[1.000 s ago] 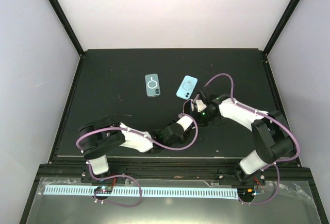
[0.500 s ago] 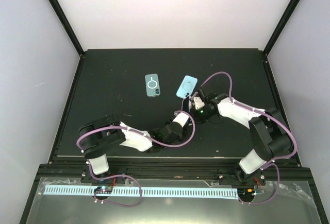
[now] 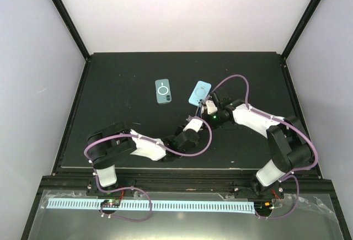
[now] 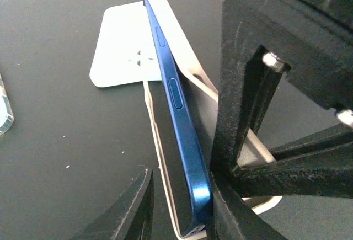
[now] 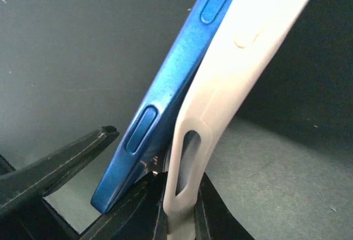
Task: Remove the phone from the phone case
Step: Remove the phone case from the phone.
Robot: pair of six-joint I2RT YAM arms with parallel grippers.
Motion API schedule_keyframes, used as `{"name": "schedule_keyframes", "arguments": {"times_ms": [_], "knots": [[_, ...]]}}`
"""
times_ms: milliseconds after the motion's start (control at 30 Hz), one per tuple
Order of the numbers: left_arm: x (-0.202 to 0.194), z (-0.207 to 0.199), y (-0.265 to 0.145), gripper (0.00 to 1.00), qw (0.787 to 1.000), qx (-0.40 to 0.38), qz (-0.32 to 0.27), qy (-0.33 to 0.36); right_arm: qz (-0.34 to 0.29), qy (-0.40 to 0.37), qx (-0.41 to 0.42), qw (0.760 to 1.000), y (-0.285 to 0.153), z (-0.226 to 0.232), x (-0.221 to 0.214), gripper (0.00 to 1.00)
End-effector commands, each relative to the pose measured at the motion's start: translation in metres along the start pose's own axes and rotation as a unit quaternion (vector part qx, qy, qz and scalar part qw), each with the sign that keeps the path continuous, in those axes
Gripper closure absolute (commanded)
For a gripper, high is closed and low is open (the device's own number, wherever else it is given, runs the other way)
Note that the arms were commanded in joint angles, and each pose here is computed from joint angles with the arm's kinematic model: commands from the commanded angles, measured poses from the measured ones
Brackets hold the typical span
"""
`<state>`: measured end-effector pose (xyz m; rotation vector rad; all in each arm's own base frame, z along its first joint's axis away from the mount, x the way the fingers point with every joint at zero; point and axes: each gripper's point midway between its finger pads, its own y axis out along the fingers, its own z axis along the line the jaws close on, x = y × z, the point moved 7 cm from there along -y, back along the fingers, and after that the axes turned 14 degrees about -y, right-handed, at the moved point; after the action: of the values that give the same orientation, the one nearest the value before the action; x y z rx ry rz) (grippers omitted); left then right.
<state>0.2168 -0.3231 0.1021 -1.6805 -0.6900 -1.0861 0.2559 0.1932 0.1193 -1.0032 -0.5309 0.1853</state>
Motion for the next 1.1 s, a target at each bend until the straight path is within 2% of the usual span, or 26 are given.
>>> {"name": "schedule_keyframes", "arguments": {"times_ms": [0,133,233,467,700,1067], "knots": [[0.023,0.039,0.001,0.76,0.995,0.085,-0.044,-0.011,0.070,-0.009,0.047,0.996,-0.006,0.019,-0.028,0.99],[0.025,0.033,0.002,0.89,0.998,0.048,-0.033,-0.009,0.067,-0.010,0.040,0.997,-0.007,0.018,-0.026,0.99],[0.028,0.032,-0.003,0.98,0.999,0.018,-0.030,-0.034,0.055,-0.023,0.027,0.998,-0.012,0.018,-0.022,0.99],[0.035,0.037,-0.021,0.98,0.993,-0.040,-0.026,-0.104,0.030,-0.050,-0.053,0.997,-0.022,0.007,-0.012,0.99],[0.045,0.049,-0.042,0.99,0.986,-0.064,-0.030,-0.154,0.020,-0.083,-0.128,0.988,-0.028,-0.006,-0.006,0.99],[0.053,0.068,-0.083,0.99,0.976,-0.108,-0.042,-0.182,-0.024,-0.126,-0.197,0.972,-0.062,-0.019,0.008,0.99]]}}
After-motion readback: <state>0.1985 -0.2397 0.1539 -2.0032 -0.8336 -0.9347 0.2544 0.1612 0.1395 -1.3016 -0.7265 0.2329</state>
